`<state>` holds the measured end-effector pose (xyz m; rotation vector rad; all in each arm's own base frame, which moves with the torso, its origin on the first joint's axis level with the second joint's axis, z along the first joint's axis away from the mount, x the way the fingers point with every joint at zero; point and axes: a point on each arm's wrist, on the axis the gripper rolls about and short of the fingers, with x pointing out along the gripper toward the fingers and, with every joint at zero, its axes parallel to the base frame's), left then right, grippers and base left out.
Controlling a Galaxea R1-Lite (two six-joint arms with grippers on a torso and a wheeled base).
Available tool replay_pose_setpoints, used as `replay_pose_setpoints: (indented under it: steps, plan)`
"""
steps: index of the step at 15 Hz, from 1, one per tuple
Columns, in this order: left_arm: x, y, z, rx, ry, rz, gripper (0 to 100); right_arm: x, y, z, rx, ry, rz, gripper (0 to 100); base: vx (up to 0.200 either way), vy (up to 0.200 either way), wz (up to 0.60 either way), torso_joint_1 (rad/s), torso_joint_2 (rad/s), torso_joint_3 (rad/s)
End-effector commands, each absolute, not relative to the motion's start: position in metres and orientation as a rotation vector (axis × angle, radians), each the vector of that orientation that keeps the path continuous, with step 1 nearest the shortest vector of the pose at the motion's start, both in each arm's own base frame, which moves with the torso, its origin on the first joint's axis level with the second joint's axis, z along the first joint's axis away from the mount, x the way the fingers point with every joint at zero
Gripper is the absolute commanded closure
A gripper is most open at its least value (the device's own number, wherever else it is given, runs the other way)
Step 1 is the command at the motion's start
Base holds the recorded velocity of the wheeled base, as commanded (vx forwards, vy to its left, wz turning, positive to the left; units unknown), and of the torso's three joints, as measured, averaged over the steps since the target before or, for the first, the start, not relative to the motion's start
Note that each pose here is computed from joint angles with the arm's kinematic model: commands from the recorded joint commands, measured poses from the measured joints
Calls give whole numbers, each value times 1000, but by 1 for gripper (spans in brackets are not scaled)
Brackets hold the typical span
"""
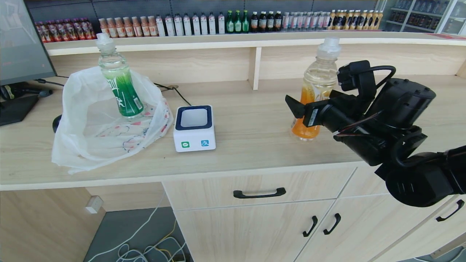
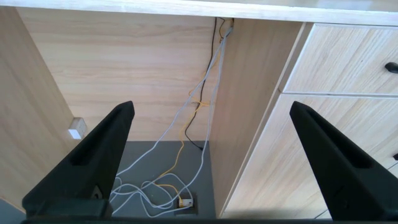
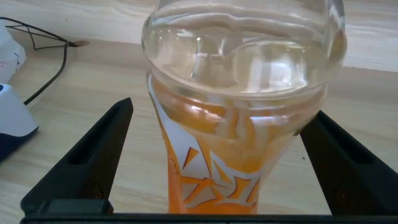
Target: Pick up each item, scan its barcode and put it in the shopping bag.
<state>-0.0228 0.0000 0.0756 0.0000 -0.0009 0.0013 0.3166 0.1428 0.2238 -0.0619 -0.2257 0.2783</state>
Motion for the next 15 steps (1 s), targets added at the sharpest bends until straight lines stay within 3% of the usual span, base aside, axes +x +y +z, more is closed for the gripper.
replay_pose_setpoints:
  steps: [1, 15]
  plan:
    - [-23, 0, 76, 0, -2, 3, 0, 325, 142, 222, -64, -227, 266, 0, 0, 0, 0, 0, 0, 0]
    - [-23, 0, 76, 0, -2, 2, 0, 334, 140, 224, -62, -238, 250, 0, 0, 0, 0, 0, 0, 0]
